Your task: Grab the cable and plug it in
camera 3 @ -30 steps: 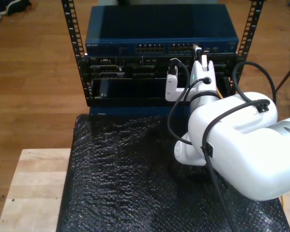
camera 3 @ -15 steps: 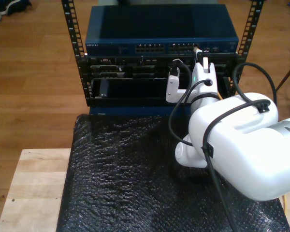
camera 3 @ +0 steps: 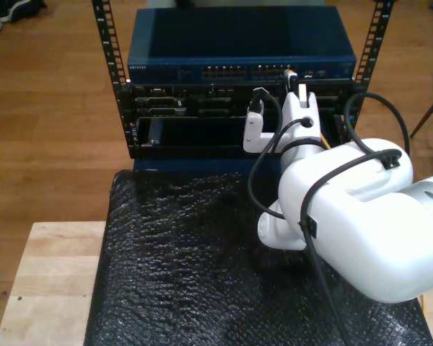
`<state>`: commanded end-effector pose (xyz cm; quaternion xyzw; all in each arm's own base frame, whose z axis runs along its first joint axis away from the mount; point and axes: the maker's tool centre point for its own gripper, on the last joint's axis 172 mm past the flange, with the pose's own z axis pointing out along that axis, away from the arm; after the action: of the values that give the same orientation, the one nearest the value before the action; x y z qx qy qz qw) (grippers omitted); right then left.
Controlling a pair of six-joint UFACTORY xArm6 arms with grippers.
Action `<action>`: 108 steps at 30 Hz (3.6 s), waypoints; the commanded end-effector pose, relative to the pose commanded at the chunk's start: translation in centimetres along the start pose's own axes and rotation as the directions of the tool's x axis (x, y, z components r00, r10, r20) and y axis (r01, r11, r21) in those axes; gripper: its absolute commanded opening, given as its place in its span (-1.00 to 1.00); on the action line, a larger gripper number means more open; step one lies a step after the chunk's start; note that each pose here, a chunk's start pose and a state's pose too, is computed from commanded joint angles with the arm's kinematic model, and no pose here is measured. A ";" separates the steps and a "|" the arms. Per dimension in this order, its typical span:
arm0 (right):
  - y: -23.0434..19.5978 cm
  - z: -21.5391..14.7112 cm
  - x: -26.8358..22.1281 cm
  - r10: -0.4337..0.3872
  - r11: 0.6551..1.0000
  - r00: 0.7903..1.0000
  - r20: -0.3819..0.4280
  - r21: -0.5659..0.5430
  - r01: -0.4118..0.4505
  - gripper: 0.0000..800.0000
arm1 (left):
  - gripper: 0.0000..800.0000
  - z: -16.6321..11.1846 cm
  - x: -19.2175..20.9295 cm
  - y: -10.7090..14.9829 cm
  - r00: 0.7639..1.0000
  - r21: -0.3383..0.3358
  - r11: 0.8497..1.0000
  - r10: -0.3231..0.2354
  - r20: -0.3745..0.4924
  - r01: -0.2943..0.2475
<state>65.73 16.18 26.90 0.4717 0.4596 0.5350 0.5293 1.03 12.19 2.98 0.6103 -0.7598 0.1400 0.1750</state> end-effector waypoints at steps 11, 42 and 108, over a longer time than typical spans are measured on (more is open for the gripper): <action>0.1 0.0 -0.3 0.002 1.000 1.000 0.012 -0.002 -0.002 -1.00 | 1.00 0.0 0.0 0.0 1.000 0.000 1.000 0.000 -0.002 0.000; 0.5 0.2 -0.8 0.016 1.000 0.999 0.041 -0.008 -0.016 -1.00 | 1.00 0.0 0.0 0.0 1.000 0.000 1.000 0.000 -0.002 0.000; 0.1 0.5 -0.9 0.018 1.000 0.999 0.045 -0.003 -0.017 -1.00 | 1.00 0.0 0.0 0.0 1.000 0.000 1.000 0.000 -0.002 0.000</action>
<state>66.23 15.24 27.01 0.4868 0.4426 0.5295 0.5355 1.02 12.15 2.99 0.6102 -0.7597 0.1405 0.1756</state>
